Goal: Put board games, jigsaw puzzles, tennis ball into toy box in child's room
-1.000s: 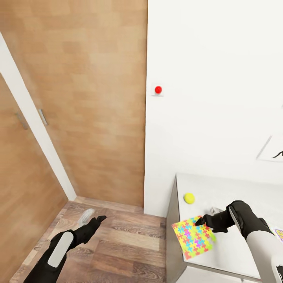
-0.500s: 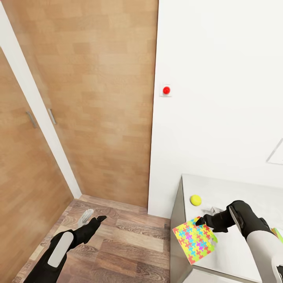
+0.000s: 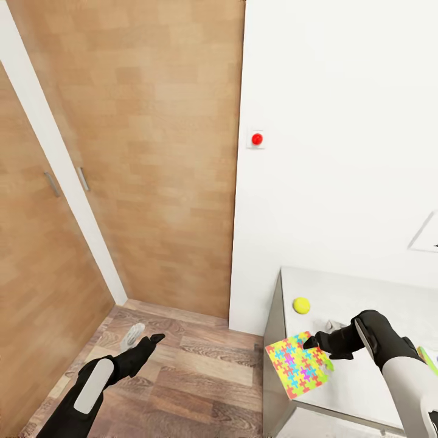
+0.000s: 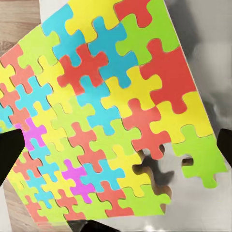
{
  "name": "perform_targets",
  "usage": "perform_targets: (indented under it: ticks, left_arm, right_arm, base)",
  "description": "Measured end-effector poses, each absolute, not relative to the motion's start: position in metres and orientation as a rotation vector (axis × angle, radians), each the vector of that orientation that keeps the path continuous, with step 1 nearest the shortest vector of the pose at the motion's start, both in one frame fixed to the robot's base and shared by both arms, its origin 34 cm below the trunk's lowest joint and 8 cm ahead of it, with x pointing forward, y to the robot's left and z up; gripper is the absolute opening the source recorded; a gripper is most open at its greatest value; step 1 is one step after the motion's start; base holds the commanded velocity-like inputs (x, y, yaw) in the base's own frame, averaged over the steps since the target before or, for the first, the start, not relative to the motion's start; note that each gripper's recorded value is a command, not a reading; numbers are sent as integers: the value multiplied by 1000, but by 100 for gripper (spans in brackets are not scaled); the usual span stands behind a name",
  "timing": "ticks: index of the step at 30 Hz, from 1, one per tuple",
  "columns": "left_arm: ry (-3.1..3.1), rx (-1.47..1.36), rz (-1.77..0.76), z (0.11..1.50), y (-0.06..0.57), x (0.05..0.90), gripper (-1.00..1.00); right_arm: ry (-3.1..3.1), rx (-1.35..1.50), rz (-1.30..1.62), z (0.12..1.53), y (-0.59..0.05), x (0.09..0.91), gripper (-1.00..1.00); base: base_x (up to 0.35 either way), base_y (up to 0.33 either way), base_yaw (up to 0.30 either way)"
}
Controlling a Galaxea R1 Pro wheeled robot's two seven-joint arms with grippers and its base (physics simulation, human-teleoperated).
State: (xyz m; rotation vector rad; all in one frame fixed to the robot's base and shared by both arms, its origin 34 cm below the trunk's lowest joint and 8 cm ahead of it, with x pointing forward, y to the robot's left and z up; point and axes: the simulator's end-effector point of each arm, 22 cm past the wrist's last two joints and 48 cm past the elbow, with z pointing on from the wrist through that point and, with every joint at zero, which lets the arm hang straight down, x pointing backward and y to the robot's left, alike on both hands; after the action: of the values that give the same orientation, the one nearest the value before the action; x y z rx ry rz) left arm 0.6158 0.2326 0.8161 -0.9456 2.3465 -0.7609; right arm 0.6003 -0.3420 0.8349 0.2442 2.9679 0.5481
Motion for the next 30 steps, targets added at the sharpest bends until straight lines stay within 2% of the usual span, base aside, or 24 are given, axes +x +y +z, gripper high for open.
perform_targets:
  ticks: [30]
  left_arm:
    - [2345,-948,-784,817,222,616,100]
  right_arm:
    - [2898,222,498,857,-355,623,100]
  base:
    - [-22,0,0]
